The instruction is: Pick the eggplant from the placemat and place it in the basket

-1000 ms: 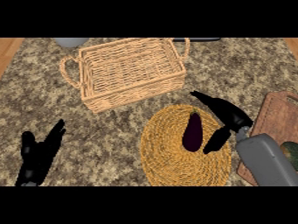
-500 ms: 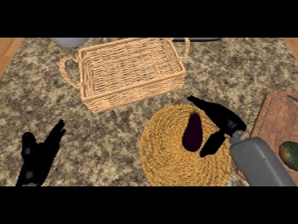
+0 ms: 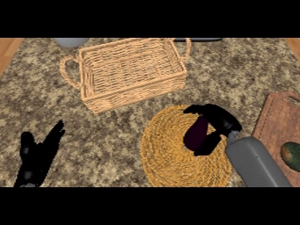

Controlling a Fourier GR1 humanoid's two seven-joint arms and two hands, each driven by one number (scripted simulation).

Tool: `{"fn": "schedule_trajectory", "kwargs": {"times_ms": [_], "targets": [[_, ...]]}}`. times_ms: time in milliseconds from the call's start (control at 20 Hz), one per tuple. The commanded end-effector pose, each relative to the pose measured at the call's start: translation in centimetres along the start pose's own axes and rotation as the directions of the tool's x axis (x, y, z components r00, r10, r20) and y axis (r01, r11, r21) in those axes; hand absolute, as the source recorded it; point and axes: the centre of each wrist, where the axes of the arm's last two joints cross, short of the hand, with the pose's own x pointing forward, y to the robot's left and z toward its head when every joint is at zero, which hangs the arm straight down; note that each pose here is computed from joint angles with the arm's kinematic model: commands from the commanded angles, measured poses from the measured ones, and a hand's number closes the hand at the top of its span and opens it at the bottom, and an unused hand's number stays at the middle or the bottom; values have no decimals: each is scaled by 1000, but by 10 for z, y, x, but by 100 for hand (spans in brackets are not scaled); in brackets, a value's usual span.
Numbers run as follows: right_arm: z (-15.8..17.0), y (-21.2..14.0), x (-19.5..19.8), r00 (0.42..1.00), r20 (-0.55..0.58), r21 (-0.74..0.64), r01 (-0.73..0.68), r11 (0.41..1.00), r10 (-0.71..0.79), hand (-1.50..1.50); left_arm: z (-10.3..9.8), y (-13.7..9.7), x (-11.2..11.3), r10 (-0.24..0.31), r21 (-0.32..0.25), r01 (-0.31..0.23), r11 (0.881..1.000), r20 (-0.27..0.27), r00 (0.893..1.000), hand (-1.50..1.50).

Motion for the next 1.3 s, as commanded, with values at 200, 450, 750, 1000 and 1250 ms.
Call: {"fn": "schedule_trajectory", "kwargs": {"times_ms": [200,450,750,1000,1250], "targets": [[-16,5,7,991,41,-58,-128,990,130,150,-6,4,-18,-4,7,4,1000,-55,998,0],[-25,40,66,979,48,-92,-195,976,200,150,0,-11,-14,0,-7,-1,1000,-59,998,0],[-20,84,153,871,23,-92,-487,869,491,150,-5,-19,-4,-44,-88,40,995,-44,998,0],[-4,86,201,870,-33,-228,-487,843,493,150,-13,-28,3,-66,-102,62,993,-38,997,0],[29,64,222,990,140,-394,37,918,20,150,-12,-24,7,-54,-95,51,994,-31,998,0]]}}
